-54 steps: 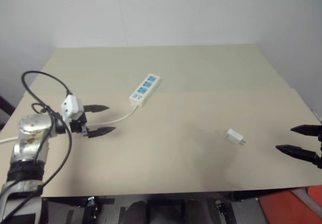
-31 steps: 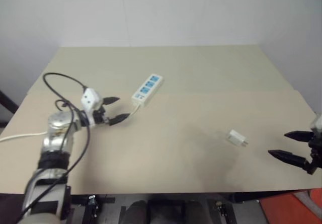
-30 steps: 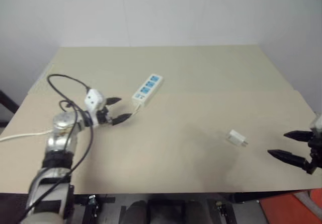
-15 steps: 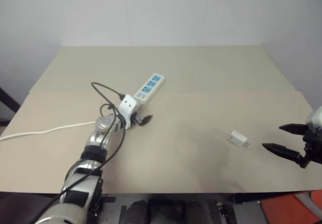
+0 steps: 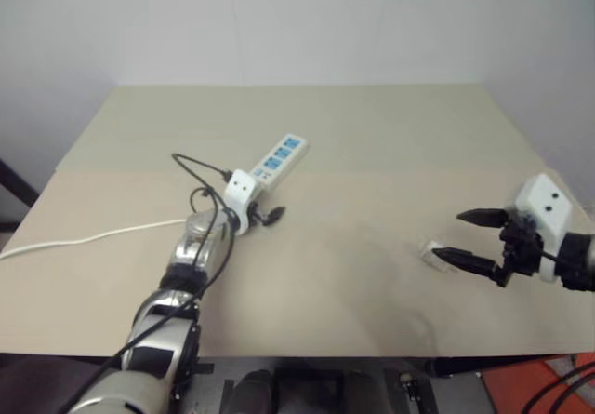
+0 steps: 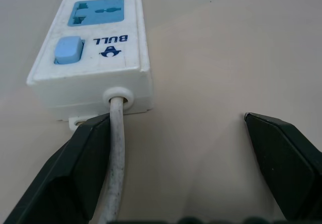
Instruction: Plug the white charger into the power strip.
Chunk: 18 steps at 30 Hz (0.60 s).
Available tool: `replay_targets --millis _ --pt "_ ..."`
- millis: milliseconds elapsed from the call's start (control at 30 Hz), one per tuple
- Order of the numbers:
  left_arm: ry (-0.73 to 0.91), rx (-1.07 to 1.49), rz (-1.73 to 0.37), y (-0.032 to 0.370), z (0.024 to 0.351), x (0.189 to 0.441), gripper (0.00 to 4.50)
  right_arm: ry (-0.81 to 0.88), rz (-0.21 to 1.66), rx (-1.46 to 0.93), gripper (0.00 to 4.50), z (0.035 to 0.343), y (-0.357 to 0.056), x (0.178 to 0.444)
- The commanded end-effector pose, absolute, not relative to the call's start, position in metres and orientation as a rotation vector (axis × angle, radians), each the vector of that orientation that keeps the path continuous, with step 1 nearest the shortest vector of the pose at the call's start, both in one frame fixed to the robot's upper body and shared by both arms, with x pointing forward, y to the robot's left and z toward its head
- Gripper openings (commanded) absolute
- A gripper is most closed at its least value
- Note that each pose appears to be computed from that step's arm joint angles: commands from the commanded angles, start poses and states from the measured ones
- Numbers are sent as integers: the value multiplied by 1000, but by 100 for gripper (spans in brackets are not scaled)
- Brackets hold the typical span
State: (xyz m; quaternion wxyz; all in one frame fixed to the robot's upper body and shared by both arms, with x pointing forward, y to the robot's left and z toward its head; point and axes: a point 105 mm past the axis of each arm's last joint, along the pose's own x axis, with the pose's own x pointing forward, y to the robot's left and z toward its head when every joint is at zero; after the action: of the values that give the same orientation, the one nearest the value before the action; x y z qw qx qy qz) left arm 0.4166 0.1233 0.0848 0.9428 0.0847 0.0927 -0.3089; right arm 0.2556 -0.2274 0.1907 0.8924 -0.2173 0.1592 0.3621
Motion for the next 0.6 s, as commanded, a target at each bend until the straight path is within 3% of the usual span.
replay_targets --millis 33,300,400,600 --pt "171 196 -594 130 94 421 448 305 756 -478 450 195 -224 257" --pt "256 271 -553 139 72 422 448 288 803 -474 450 196 -213 257" --pt "275 280 -568 136 69 422 395 279 819 -472 450 195 -208 256" --pt "294 242 -558 132 67 424 217 277 816 -466 450 195 -209 256"
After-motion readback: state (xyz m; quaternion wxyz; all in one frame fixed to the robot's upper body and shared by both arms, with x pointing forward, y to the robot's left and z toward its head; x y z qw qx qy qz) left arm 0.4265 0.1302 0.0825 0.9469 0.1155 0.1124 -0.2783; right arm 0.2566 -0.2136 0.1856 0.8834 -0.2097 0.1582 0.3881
